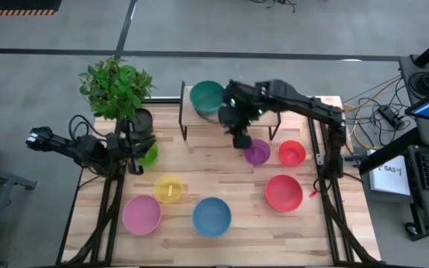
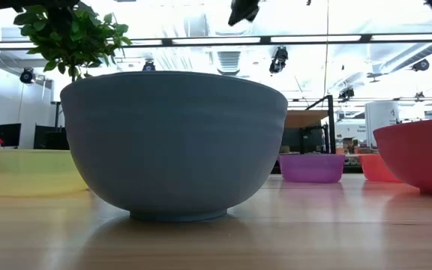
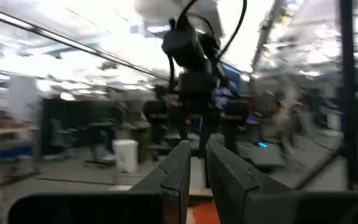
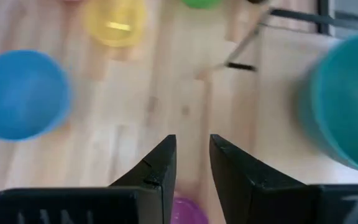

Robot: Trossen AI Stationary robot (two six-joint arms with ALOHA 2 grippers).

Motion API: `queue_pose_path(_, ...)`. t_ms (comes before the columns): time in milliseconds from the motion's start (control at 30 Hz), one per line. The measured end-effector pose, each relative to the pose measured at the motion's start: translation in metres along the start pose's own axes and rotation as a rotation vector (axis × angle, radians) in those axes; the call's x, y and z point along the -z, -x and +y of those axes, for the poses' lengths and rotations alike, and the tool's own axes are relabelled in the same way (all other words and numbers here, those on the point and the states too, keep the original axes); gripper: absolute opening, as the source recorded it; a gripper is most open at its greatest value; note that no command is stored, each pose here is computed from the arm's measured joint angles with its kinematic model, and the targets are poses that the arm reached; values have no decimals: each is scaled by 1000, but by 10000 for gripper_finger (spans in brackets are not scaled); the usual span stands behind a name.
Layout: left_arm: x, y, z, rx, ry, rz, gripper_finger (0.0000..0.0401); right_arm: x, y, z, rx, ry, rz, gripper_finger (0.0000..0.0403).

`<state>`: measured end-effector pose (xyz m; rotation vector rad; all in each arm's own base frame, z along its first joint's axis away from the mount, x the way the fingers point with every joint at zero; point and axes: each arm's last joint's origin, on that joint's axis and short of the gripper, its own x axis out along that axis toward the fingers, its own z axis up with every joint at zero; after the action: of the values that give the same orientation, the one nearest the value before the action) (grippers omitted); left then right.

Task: Place and stack bowls onto a shelf
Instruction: Put the small yellow bowl on the shelf

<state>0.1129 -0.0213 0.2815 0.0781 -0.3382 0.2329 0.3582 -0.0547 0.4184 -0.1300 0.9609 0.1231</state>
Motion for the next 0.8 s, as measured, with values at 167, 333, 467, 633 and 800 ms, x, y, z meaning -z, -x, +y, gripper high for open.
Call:
queue_pose_path(167, -15, -23, -10, 45, 59, 146, 37, 7, 10, 53, -47, 69, -104, 84)
queue_pose_path(333, -15, -49, -25, 46, 119, 434, 37, 36, 12, 101, -10, 139, -200, 84)
queue_pose_path(467, -7, -71, -39, 1, 173, 643, 37, 72, 13, 124, -14, 132, -287, 84)
queue_pose_path(633, 9, -98, -61, -50, 274, 953, 37, 116, 11, 135, -35, 90, -394, 84)
queue_pose_path(800, 32, -113, -82, -106, 338, 1414, 37, 149, 5, 133, 16, 59, -439, 84)
